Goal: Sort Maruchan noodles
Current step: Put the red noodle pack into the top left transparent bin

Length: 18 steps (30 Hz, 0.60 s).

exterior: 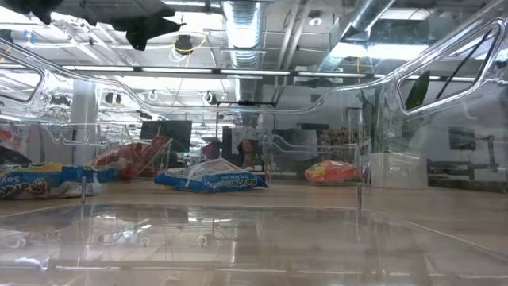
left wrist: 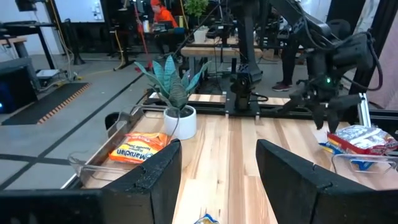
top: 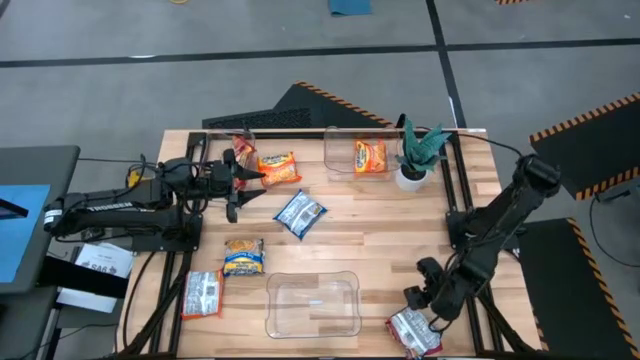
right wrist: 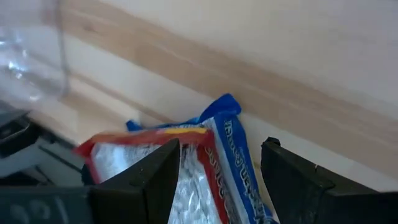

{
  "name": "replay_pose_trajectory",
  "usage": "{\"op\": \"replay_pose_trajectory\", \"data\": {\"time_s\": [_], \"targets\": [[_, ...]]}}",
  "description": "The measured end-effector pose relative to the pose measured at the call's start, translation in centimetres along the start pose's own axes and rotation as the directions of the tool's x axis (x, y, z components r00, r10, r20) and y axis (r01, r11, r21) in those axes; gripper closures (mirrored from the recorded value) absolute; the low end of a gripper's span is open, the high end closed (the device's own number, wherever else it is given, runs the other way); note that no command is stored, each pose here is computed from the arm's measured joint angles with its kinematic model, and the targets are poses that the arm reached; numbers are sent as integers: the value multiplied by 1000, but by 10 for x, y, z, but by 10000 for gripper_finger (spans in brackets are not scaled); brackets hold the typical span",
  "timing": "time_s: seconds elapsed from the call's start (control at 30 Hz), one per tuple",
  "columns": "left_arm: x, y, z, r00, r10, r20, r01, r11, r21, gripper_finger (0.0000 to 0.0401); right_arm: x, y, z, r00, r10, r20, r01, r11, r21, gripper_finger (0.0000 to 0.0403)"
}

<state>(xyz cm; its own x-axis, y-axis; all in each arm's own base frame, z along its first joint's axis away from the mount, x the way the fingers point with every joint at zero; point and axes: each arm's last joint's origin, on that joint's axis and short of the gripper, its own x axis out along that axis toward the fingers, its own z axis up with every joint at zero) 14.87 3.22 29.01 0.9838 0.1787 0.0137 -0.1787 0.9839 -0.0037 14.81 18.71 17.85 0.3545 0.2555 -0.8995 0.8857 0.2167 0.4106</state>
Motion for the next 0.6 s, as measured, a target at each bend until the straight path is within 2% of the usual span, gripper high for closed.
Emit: {"op": "replay_pose_trajectory", "data": {"time_s": [0.1, 0.37, 0.6], "targets": [[0, 0, 0, 1000, -2, -1, 2, 1000, 0, 209, 11, 0, -2, 1000, -20, 18, 19, 999, 45, 159], [0, 0, 0, 1000, -7, -3, 7, 1000, 0, 209, 7, 21, -6, 992, 103, 72, -107, 993, 53, 159], [0, 0, 0, 1000, -6, -4, 6, 1000, -5, 209, 5, 31, -14, 994, 86, 70, -90, 995, 49, 159]]}}
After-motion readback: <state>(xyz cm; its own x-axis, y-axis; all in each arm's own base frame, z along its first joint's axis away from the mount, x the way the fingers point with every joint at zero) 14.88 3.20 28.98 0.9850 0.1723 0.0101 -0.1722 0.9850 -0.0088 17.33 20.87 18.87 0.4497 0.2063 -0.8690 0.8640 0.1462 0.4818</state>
